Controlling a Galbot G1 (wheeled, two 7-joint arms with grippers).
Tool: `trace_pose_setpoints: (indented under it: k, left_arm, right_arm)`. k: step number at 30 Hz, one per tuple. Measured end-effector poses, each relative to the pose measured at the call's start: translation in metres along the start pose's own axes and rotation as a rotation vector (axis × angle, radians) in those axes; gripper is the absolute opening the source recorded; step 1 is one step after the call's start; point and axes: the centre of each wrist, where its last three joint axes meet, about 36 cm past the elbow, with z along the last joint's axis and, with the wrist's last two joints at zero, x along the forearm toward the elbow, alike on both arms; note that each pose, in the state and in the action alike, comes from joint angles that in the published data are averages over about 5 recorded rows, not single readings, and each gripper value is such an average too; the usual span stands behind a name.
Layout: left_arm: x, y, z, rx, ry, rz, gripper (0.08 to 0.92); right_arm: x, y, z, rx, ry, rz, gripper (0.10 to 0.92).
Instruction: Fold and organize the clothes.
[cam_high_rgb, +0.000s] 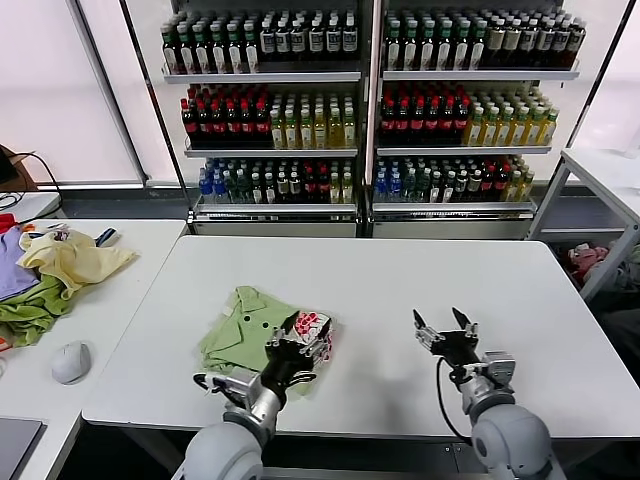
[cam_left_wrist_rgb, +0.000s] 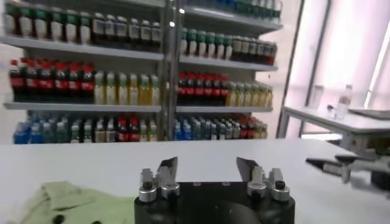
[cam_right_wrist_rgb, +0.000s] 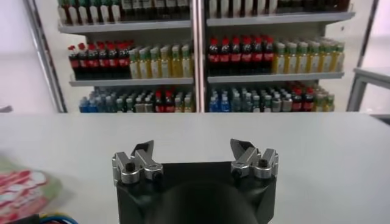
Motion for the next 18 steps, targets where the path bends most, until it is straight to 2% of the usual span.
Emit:
trace_pose_setpoints:
  k: [4, 7, 13, 18]
  left_arm:
    - [0.015, 0.015, -0.003, 0.024, -0.026, -0.057, 0.781]
    - [0.027, 0.027, -0.004, 0.033, -0.041, -0.113, 0.816]
    - [0.047, 0.047, -0.006, 0.04, -0.062, -0.214, 0.823]
    - [0.06, 0.058, -0.006, 0.039, -0.07, -0.274, 0.823]
  right_arm:
    - [-0.008, 0.034, 0.008, -0.02, 0.015, -0.033, 0.823]
    - [-0.015, 0.061, 0.017, -0.033, 0.033, -0.053, 0.823]
    - [-0.028, 0.115, 0.033, -0.048, 0.071, -0.077, 0.823]
    - [-0.038, 0.151, 0.042, -0.059, 0.105, -0.082, 0.823]
